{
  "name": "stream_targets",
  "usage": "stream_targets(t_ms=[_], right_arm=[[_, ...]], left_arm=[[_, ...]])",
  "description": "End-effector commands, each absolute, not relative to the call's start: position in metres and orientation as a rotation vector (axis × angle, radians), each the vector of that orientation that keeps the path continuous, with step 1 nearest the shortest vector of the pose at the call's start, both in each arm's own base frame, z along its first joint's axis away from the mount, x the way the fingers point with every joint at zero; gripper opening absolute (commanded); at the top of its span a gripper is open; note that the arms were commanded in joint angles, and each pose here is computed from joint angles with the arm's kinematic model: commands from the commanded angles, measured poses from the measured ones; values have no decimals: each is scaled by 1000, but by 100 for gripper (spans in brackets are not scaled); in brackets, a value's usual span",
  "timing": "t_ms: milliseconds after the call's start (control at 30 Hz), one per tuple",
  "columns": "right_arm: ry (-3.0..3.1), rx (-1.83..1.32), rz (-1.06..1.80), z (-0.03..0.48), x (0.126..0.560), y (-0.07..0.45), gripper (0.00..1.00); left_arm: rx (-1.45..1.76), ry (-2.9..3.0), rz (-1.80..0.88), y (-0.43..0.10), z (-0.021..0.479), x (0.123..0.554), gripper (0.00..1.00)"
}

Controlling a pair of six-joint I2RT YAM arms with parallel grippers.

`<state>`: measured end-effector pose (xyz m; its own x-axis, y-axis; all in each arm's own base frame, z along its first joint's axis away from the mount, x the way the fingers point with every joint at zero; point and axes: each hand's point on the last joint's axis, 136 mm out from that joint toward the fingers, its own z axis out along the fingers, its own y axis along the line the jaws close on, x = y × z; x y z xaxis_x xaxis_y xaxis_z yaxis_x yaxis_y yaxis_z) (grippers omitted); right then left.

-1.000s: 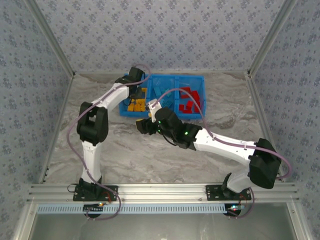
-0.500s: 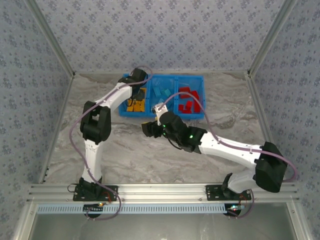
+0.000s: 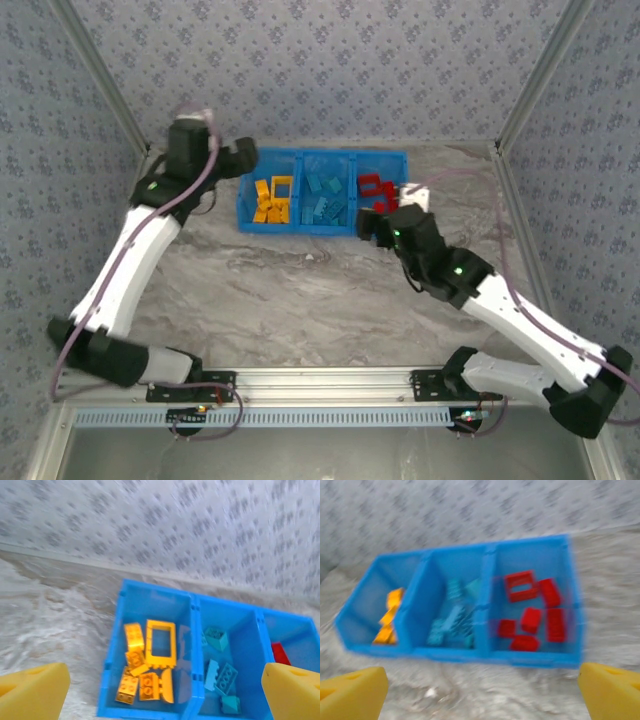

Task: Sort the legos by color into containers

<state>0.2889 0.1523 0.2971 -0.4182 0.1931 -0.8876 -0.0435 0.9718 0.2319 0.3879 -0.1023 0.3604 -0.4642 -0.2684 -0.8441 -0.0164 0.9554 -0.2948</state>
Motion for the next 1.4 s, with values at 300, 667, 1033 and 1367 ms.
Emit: stream_targets(t_ms=[300, 667, 1033, 1367], right_arm=[[2066, 272, -425, 175, 299, -16, 100], [2029, 282, -240, 112, 339, -32, 100], [1989, 72, -100, 101, 391, -24, 100], [1971, 59, -45, 83, 389, -22, 100]], left_arm=[[-241, 1973, 367, 21, 207, 304, 98], [-181, 2106, 450, 35, 105, 325, 98], [-145, 2153, 355, 44, 93, 405, 98], [-231, 1873, 185, 35, 123, 358, 98]])
